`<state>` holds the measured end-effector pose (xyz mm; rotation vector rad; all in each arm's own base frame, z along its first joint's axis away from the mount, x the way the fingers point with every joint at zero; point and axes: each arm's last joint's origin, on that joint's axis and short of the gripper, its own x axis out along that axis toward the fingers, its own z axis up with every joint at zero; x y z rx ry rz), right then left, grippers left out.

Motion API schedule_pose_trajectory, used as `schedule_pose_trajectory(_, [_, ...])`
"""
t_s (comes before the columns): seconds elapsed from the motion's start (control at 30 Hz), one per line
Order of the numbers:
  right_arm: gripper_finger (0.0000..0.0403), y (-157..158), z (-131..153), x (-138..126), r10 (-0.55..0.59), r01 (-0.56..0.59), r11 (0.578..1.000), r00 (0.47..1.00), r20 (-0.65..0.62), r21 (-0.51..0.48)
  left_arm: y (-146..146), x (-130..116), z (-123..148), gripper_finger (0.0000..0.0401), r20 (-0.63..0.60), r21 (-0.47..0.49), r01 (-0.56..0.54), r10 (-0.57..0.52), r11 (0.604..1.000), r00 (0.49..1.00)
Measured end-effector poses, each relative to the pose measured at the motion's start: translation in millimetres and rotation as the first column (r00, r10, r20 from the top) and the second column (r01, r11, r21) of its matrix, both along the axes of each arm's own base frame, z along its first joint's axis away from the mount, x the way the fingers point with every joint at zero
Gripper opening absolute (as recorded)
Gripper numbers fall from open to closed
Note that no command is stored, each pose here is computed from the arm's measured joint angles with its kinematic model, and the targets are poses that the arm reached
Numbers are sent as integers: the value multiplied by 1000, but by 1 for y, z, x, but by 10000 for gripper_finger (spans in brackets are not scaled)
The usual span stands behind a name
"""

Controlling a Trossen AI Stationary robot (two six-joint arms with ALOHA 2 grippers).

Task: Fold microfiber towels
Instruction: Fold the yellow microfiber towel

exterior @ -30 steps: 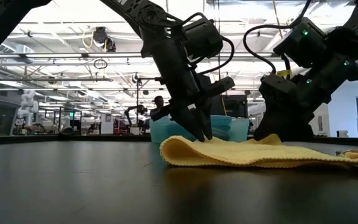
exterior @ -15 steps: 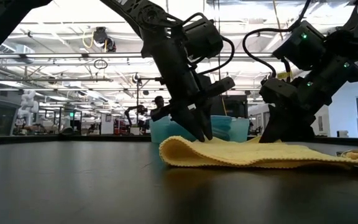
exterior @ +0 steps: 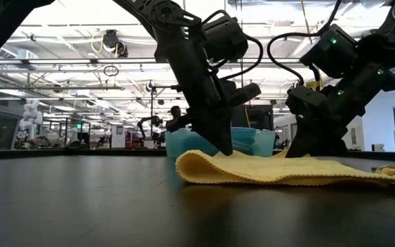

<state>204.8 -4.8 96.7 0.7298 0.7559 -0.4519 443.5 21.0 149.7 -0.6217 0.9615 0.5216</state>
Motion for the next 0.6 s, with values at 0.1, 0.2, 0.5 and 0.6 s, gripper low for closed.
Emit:
schedule_pose_trajectory(0.1, [0,-1,0,0,-4,4,1000,1000,0,-1,-2,0,0,4,-1,8,3,-3,1000,1000])
schedule_pose_trajectory(0.2, [0,-1,2,0,-3,3,1000,1000,12,-5,-3,0,0,3,-2,27,0,0,1000,1000])
schedule_pose_trajectory(0.5, [0,-1,7,-3,6,-6,1000,1000,6,-25,1,-7,5,2,-51,64,-43,46,997,998])
schedule_pose_trajectory(0.6, [0,-1,6,-4,6,-6,1000,1000,4,-25,2,-10,12,2,-49,84,-59,64,995,997])
